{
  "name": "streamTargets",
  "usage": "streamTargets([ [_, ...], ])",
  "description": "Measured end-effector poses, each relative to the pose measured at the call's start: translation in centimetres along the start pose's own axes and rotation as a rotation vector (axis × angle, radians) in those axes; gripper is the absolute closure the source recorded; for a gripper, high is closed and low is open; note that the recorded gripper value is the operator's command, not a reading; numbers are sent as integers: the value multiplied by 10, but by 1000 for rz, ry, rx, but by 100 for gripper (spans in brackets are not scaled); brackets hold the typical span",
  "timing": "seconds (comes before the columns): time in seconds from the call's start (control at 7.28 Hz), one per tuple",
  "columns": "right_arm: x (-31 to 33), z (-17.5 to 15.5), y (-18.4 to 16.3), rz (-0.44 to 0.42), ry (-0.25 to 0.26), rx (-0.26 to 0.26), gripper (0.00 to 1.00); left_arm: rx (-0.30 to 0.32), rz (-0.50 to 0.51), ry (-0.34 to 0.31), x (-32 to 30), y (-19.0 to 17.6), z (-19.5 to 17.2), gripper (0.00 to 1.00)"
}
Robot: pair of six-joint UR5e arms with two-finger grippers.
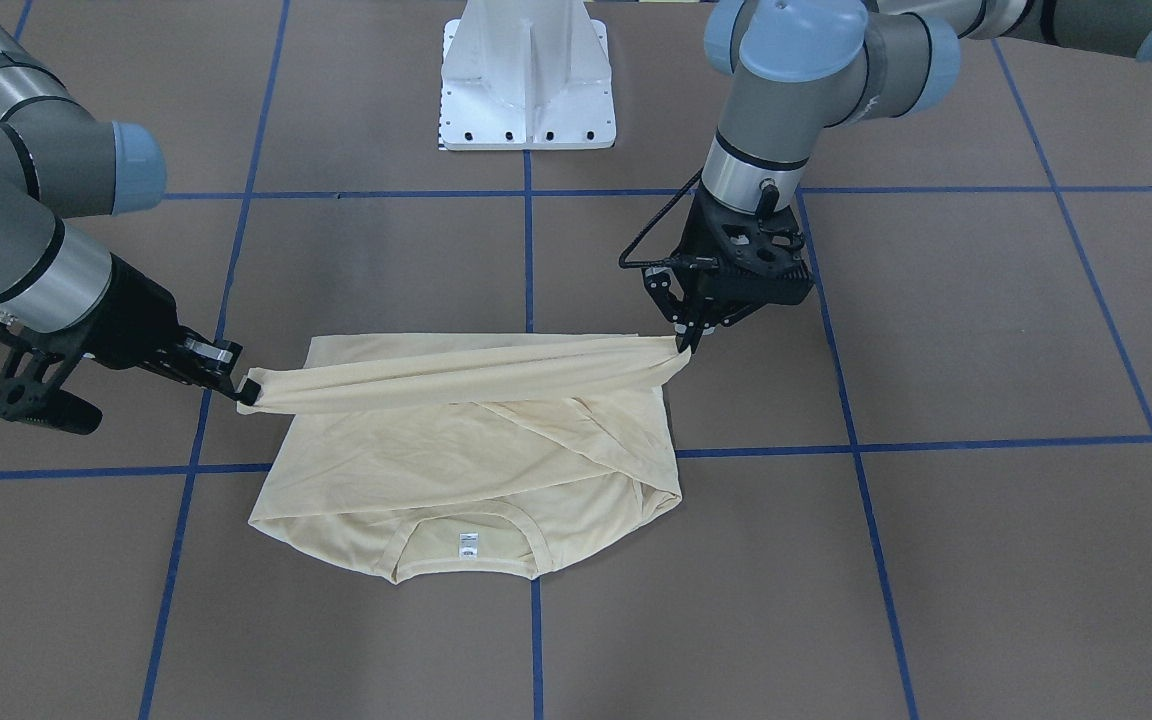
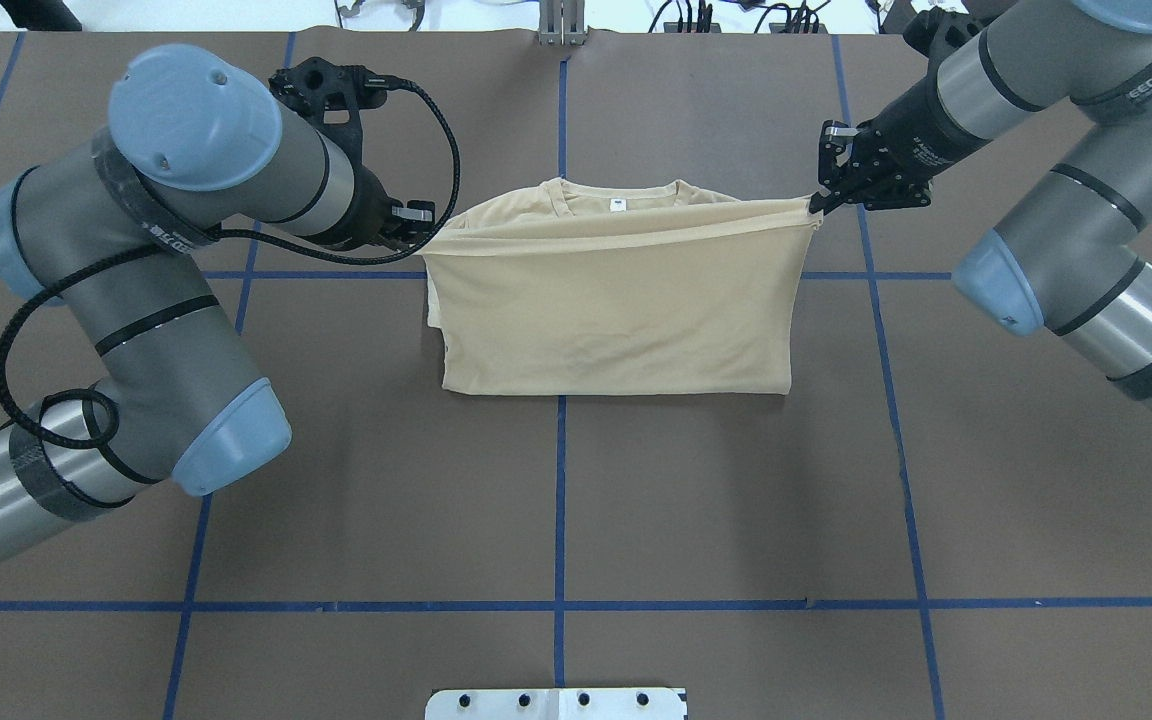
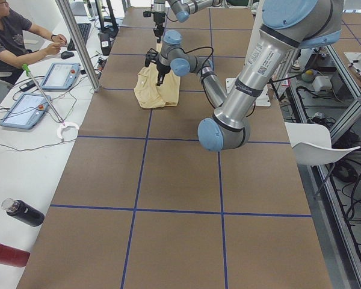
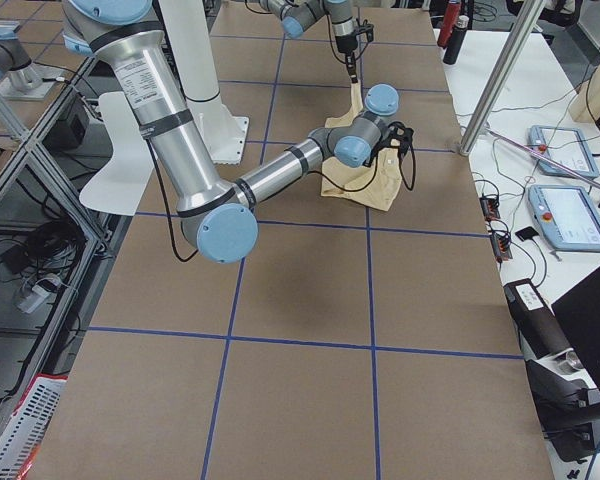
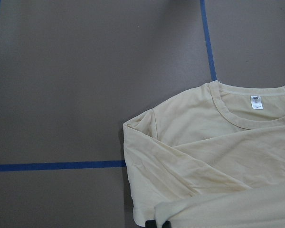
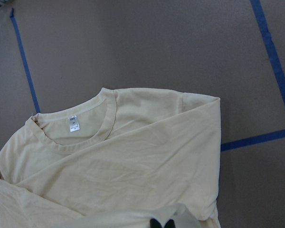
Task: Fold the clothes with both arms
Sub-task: 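Carry the hem with both grippers over the shirt to the collar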
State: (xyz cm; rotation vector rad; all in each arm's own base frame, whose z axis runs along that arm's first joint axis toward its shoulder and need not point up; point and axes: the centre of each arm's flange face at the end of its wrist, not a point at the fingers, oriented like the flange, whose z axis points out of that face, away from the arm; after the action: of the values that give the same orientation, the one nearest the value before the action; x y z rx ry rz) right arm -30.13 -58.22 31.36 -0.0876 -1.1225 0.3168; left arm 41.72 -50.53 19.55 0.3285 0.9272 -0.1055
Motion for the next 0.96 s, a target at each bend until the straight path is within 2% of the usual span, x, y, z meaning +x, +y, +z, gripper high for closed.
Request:
streamTargets([
  [0.55, -22, 22, -37, 28, 35, 35, 100, 10, -3, 13, 3, -20, 57, 100],
  [0.96, -8, 53, -63, 24, 41, 49, 100, 41, -6, 20, -5, -37, 97, 100],
])
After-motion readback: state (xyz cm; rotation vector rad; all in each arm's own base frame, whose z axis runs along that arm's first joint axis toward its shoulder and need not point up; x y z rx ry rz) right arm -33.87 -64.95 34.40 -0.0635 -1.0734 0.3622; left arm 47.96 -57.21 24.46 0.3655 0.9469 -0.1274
